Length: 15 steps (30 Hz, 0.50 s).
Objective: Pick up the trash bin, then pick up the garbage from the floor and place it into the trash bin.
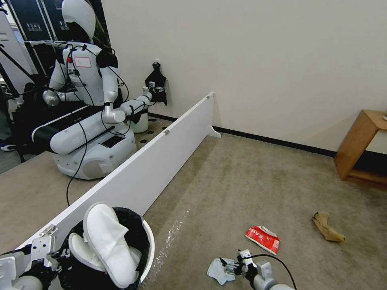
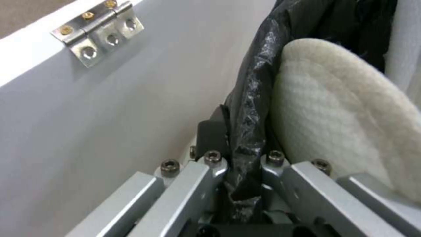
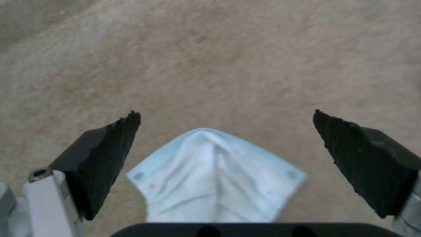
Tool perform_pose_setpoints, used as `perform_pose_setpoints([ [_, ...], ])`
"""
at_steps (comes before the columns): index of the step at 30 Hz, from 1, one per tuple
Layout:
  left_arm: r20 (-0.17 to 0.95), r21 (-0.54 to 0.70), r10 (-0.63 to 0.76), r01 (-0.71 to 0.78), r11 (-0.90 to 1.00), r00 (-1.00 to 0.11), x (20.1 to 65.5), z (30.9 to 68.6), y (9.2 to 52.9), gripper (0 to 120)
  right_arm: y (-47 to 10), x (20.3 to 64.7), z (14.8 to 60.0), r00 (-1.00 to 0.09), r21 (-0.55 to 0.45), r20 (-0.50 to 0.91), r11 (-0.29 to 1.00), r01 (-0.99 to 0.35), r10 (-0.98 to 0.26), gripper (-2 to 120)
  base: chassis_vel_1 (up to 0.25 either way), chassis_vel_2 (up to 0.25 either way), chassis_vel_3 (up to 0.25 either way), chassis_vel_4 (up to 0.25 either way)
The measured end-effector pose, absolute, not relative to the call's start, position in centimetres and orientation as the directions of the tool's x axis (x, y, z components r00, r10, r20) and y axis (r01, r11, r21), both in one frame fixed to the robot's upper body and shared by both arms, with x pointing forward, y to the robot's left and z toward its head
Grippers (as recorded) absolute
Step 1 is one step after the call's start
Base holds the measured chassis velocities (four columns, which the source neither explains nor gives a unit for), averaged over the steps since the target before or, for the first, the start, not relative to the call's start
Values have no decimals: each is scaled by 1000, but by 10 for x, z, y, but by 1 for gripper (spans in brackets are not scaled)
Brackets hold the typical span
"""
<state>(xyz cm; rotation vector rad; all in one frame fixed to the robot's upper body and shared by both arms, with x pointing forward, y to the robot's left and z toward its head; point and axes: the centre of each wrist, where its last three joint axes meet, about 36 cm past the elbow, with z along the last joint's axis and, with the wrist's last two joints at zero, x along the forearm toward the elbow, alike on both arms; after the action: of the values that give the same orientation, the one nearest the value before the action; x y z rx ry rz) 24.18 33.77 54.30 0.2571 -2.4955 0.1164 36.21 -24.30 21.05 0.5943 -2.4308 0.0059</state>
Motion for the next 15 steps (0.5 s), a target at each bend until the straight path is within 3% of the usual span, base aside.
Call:
perform_pose_setpoints([
  [15,593,-20,-159,-212,977,-789,242,544,338,2,-213,369,180,-648,192,627,893,-408,-431,100,0,0,0,0],
])
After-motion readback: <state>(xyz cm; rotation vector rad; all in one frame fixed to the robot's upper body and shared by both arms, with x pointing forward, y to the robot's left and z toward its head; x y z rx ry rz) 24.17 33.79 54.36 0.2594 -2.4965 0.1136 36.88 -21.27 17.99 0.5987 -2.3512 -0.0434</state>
